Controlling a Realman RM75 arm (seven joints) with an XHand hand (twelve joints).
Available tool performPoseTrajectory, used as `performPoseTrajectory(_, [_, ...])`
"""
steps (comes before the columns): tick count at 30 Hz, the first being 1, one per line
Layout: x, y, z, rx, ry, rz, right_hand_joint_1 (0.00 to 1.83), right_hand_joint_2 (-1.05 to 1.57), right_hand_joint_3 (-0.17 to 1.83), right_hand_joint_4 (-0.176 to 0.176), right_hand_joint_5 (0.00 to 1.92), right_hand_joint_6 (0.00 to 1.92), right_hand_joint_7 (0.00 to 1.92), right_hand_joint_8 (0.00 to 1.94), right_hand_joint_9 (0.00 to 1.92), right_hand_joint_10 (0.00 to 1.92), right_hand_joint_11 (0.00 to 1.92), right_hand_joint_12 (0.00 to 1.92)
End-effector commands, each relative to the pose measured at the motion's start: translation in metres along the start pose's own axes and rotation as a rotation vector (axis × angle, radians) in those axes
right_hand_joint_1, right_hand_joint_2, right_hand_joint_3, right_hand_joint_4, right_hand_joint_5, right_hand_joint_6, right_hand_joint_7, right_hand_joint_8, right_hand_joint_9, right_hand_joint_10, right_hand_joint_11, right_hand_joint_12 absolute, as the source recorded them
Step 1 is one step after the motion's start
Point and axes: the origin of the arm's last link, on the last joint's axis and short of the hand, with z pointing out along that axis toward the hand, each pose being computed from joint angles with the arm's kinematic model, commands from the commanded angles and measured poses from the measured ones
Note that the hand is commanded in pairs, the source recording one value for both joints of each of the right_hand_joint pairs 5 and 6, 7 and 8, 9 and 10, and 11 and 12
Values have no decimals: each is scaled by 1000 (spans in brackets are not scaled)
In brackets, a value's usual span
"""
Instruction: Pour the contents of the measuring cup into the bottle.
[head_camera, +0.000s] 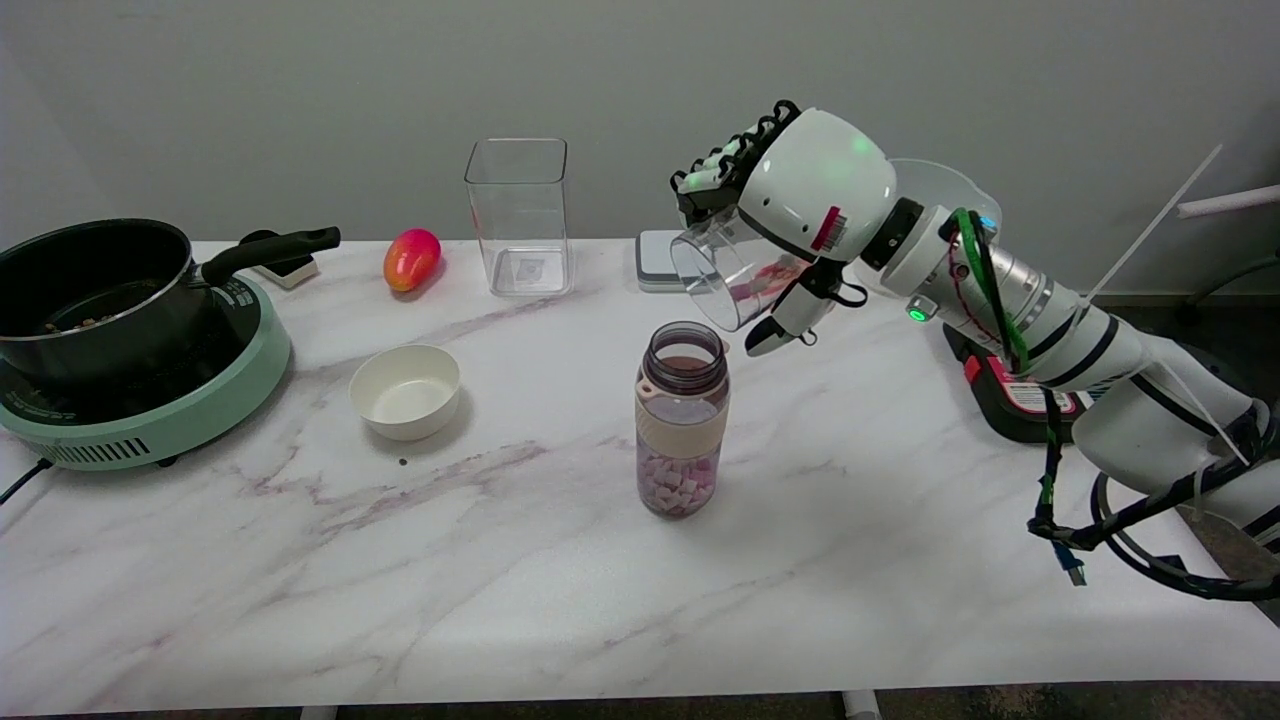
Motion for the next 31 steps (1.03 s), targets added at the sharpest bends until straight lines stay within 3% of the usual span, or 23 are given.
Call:
performPoseTrajectory(1, [5,0,4,20,10,-35,1210,1571,233,0,1739,1739,1678,1678,1624,1624,1399,1399])
performPoseTrajectory(26, [8,-7,7,46,44,-115,1290,1571,207,0,1882,1882,1758,1758,1705,1705,1513,1513])
performPoseTrajectory(29, [8,2,5,-5,57,-44,1290,1571,198,0,1884,1884,1762,1762,1703,1703,1511,1511])
performPoseTrajectory(31, [7,20,-1,-102,89,100,1283,1571,192,0,1878,1878,1757,1757,1686,1686,1484,1484])
